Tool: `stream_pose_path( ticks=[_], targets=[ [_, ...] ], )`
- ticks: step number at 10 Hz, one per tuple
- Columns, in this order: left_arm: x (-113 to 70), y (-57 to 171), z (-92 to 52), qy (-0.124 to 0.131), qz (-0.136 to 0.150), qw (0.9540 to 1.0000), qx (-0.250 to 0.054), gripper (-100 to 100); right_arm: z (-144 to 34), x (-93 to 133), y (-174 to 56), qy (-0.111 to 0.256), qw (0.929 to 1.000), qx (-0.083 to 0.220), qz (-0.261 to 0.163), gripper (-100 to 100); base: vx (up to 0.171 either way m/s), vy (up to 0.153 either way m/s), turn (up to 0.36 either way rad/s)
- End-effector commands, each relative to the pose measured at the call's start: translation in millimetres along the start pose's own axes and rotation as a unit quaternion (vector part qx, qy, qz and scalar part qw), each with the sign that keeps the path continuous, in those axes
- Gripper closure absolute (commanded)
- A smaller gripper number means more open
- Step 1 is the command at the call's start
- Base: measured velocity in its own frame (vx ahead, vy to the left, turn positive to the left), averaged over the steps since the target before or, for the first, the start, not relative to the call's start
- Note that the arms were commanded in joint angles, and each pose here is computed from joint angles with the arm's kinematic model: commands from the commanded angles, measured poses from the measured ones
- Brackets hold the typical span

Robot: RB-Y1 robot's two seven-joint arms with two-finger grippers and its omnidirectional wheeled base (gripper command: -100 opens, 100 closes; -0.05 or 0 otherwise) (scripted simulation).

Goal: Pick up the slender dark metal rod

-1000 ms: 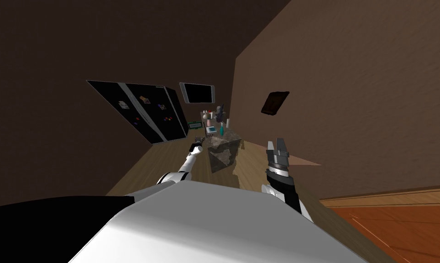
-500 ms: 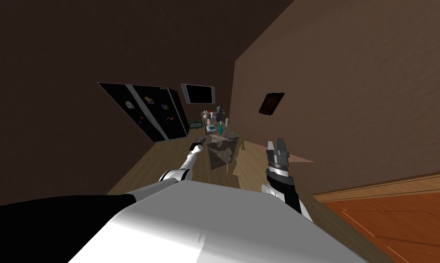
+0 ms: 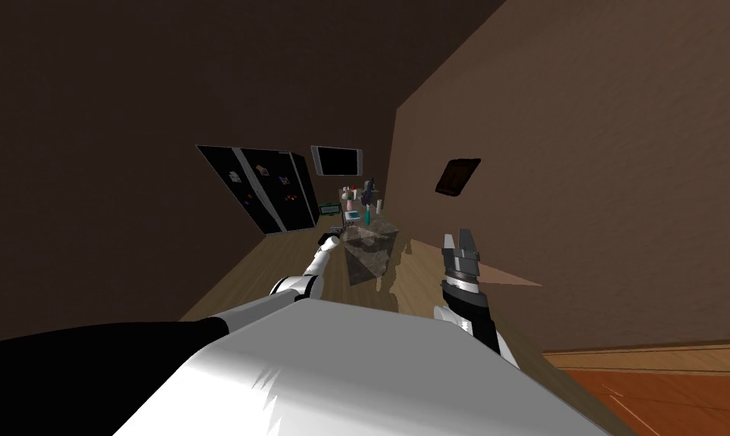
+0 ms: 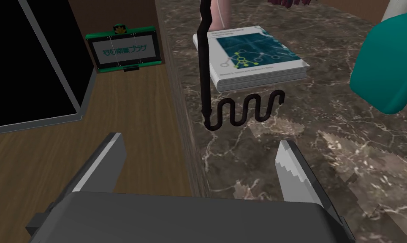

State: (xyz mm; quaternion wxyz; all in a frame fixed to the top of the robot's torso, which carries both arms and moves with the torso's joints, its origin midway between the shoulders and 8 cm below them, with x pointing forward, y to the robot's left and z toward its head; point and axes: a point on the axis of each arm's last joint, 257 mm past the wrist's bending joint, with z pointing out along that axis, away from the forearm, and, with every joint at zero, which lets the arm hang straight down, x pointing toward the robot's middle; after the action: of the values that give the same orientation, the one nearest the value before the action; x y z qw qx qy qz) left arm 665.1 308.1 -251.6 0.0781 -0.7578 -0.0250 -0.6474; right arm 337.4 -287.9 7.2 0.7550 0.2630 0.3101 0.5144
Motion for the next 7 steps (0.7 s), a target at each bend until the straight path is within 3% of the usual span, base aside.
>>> stream_pose_path(
  ticks=[1,6,7],
  targets=[
    [10.1,3,6.3,0.003,0.011,0.9999,-0.007,-100,0.0,0,0,0.000,1.0000,0.000,0.000,0,0.177,-0.094,0.141],
    [57.0,6,20.4,0.029,0.042,0.9986,-0.014,-100,0.0,0,0,0.000,1.0000,0.000,0.000,0,0.182,-0.053,0.146],
    [51.8,5,18.8,0.025,0.039,0.9988,-0.014,-100,0.0,0,0,0.000,1.0000,0.000,0.000,0,0.079,-0.005,0.025]
  ],
)
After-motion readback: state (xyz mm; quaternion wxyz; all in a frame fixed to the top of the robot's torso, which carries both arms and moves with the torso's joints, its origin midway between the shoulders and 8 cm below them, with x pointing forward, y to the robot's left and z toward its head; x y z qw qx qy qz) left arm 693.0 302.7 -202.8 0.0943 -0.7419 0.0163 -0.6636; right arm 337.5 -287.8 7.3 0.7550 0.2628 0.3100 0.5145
